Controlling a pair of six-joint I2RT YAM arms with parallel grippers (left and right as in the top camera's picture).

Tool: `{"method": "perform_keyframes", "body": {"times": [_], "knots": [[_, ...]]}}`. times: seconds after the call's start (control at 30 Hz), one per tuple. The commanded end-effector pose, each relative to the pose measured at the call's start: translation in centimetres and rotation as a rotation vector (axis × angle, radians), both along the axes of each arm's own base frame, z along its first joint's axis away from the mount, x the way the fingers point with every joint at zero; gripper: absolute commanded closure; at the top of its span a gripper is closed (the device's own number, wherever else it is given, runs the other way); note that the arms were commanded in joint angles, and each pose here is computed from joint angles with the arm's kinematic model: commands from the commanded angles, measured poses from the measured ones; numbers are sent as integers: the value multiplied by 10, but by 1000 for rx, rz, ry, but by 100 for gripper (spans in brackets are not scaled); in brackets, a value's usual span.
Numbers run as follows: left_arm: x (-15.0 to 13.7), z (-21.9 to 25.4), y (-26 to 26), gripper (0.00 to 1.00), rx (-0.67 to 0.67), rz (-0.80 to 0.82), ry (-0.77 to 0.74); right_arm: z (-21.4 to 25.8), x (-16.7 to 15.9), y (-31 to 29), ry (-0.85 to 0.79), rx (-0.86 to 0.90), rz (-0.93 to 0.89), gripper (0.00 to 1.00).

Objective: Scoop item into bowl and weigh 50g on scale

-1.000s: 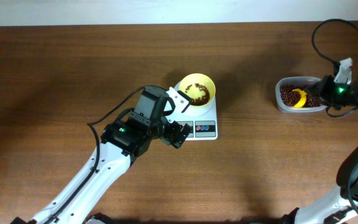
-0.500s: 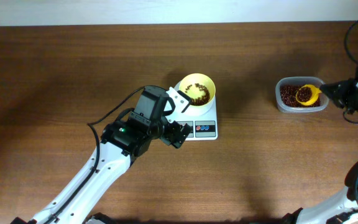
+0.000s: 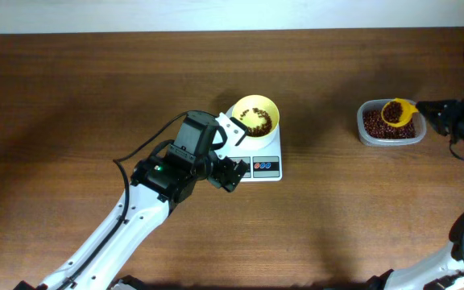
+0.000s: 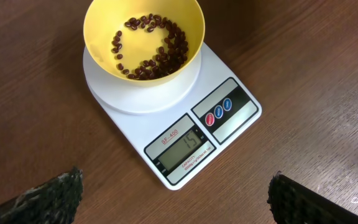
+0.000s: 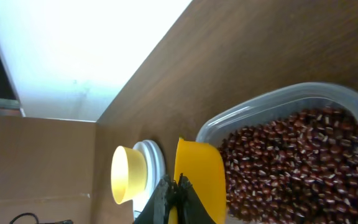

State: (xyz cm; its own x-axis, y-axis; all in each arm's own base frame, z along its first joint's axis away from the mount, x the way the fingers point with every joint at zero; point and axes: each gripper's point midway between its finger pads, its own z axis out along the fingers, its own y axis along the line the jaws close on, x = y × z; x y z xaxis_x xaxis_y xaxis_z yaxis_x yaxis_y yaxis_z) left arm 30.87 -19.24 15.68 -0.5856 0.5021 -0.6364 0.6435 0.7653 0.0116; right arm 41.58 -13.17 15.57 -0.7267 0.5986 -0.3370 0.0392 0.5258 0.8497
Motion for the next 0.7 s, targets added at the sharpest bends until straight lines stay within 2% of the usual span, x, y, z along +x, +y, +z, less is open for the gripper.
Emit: {"method": "perform_keyframes", "body": {"times": [0.0, 0.33, 0.67], "knots": [[-1, 8, 0, 1, -24, 6, -12, 3, -2, 4, -21, 56, 15, 96], [-1, 8, 0, 1, -24, 6, -12, 10, 2, 25, -4, 131, 50, 96], [-1, 8, 0, 1, -24, 6, -12, 22, 40, 125, -45, 129, 253, 96]]}}
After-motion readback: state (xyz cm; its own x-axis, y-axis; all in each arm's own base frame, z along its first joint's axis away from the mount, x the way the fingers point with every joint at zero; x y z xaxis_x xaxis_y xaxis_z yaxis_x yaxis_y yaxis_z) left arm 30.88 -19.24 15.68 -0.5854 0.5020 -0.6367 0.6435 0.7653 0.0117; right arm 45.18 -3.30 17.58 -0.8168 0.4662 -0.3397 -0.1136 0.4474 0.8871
